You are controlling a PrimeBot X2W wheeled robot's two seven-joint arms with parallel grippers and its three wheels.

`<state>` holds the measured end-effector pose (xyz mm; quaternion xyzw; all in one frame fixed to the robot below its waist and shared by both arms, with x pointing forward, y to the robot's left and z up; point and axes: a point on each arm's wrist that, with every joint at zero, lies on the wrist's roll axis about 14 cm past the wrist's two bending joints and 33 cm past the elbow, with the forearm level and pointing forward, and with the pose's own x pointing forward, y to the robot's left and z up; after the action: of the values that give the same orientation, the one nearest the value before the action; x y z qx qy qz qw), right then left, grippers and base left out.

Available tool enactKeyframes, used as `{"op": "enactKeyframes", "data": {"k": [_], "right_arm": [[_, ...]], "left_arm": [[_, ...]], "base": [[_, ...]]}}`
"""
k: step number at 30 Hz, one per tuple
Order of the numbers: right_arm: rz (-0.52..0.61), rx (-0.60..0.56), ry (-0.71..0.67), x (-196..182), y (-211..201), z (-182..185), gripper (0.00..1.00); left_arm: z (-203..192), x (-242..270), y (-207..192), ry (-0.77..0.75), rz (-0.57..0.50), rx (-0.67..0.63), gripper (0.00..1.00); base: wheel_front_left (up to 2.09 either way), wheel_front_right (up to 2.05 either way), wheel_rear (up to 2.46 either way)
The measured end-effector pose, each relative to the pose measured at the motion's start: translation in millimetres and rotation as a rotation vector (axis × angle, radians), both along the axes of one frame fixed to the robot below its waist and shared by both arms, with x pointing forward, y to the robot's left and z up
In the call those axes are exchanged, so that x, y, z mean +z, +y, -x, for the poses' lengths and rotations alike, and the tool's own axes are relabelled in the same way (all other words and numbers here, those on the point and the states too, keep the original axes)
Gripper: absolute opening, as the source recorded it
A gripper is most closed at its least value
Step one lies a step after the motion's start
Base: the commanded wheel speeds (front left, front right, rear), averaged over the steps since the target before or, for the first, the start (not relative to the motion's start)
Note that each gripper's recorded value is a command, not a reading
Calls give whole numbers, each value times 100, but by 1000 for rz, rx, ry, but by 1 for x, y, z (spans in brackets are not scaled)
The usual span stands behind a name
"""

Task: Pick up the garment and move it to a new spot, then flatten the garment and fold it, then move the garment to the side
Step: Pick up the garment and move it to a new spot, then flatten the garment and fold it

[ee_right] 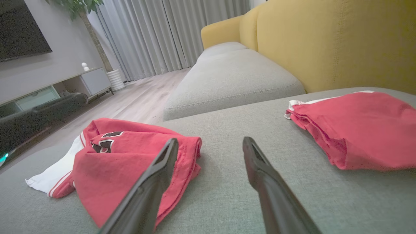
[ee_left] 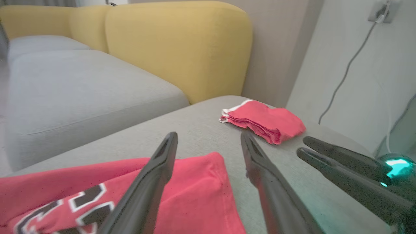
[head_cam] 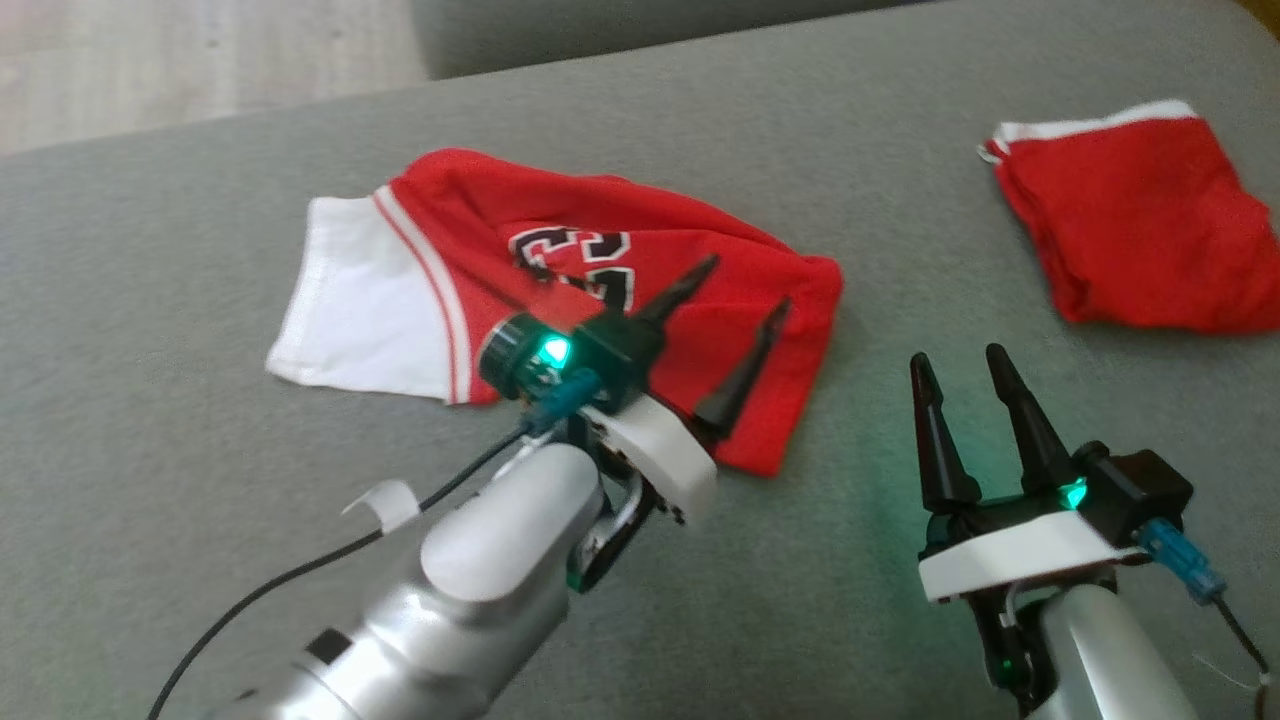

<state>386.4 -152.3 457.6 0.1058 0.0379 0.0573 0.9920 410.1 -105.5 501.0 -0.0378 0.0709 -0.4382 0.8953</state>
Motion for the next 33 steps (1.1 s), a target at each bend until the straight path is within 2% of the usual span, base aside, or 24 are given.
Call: {"op": "enactKeyframes", "data": {"k": [5,10,14,18,24,29,33], "right_arm": [[-6,43,-26,8,15,-7,100],[-11,95,-50,15,33,-10,100],[-11,127,-44,13,44,-6,100],[-6,158,-44,14,54,-4,100],[-5,188,-56,17,64,-7,100],[19,212,-41,11,70,-7,100],[91,262,87,-29,78,3,100]], "left_arm": [[-26,15,45,-66,28,193,100],[-42,20,121,-109,7,413,100],[-25,-2,188,-67,-21,592,100],[7,-16,228,-30,-7,726,100],[48,-41,252,47,8,843,100],[45,-35,248,28,33,846,100],[43,-36,245,31,43,838,100]], "base": [[0,0,0],[0,0,0],[0,0,0],[0,0,0],[0,0,0],[0,0,0],[0,0,0]]}}
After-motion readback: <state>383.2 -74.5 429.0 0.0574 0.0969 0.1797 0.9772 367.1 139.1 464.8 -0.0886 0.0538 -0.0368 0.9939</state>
